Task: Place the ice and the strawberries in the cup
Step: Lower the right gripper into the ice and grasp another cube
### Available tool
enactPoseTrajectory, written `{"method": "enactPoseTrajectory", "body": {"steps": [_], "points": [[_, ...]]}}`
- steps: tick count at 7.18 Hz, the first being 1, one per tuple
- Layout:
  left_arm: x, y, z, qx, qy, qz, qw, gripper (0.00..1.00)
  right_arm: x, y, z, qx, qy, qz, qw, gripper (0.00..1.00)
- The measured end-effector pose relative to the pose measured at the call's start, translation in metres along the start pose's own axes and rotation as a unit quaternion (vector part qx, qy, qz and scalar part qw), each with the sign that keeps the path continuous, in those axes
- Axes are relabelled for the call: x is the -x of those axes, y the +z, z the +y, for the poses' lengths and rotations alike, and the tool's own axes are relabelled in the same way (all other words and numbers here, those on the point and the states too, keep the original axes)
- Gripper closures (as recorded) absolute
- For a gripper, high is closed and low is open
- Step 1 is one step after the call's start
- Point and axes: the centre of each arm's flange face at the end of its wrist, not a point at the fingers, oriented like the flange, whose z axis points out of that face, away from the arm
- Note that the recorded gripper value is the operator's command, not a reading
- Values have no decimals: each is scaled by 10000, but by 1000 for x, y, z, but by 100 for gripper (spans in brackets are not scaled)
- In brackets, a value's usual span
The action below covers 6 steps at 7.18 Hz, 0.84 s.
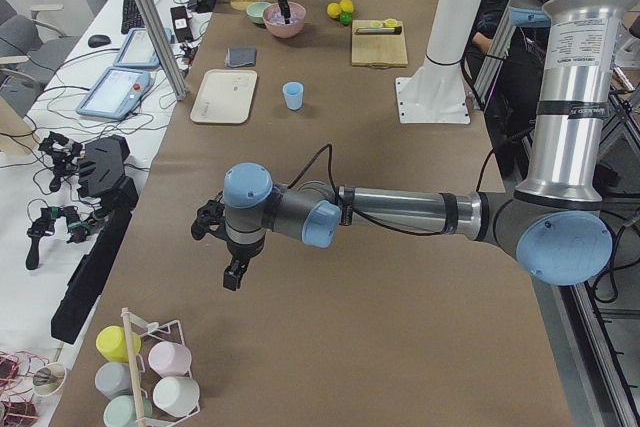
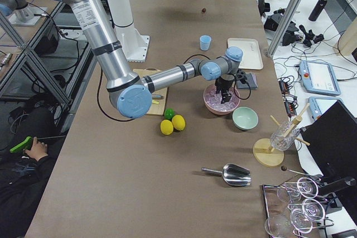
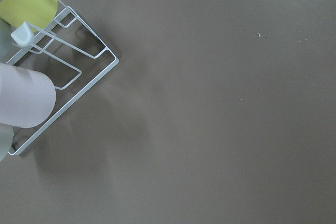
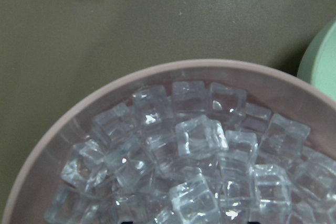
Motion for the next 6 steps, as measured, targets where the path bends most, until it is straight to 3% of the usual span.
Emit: {"method": "enactPoseTrajectory", "body": {"steps": [2, 4, 6], "points": [[0, 0, -1, -6, 5, 3, 10000, 2, 3, -1, -11, -42, -15, 95, 9999, 22], [-1, -1, -1, -9, 8, 1, 10000, 2, 9, -1, -20, -58, -22, 118, 9999, 35], [0, 0, -1, -7, 6, 3, 10000, 2, 10, 3, -18, -23, -48, 124, 9999, 35]]}}
